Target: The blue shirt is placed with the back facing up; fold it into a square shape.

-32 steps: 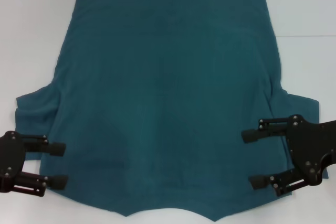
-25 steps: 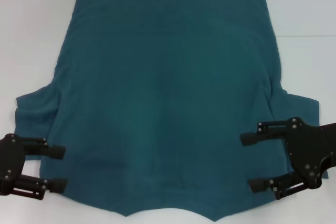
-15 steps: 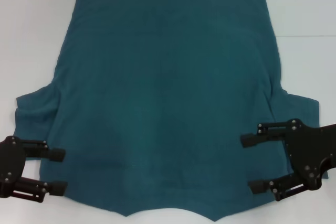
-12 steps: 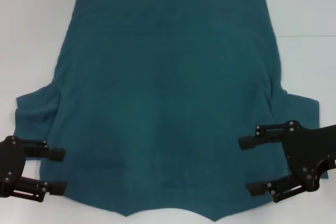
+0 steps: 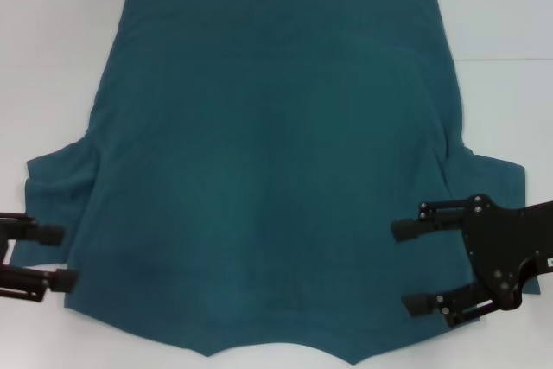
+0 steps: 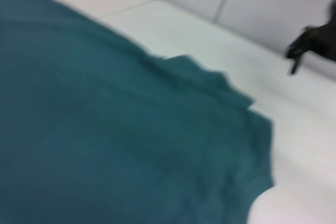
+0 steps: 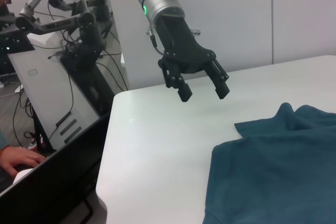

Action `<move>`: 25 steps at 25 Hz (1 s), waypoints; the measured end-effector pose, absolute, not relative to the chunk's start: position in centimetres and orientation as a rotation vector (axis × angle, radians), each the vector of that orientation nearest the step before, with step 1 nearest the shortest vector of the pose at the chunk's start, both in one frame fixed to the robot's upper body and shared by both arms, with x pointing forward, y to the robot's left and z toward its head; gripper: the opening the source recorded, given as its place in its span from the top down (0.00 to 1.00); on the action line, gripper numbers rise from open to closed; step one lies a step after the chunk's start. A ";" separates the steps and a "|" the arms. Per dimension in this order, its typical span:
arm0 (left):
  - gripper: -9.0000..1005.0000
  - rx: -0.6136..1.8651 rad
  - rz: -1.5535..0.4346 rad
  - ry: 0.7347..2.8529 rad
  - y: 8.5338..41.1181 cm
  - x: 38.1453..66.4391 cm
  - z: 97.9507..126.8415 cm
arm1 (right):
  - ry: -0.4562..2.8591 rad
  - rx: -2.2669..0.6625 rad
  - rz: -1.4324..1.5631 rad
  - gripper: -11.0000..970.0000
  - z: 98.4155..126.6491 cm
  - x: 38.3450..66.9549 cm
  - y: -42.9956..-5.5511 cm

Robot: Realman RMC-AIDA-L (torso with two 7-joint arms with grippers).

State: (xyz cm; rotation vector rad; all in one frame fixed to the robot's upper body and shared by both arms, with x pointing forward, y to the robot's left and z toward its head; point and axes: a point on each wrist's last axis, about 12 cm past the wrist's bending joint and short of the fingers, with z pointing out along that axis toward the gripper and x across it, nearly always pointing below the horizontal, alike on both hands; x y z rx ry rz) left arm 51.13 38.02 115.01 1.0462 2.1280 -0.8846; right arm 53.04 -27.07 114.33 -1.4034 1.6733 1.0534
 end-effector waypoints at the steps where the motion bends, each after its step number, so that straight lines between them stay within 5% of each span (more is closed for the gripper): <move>1: 0.17 1.033 -0.855 2.154 38.3 51.2 115.0 | 1.672 -1.406 1.050 0.06 114.4 53.1 -27.0; 13: 0.18 0.962 -0.454 2.315 40.1 53.9 114.9 | 1.689 -1.386 1.074 0.06 115.6 53.9 -26.4; 25: 0.17 1.066 -0.136 2.388 36.9 57.9 112.0 | 1.672 -1.335 1.134 0.06 116.3 53.9 -26.1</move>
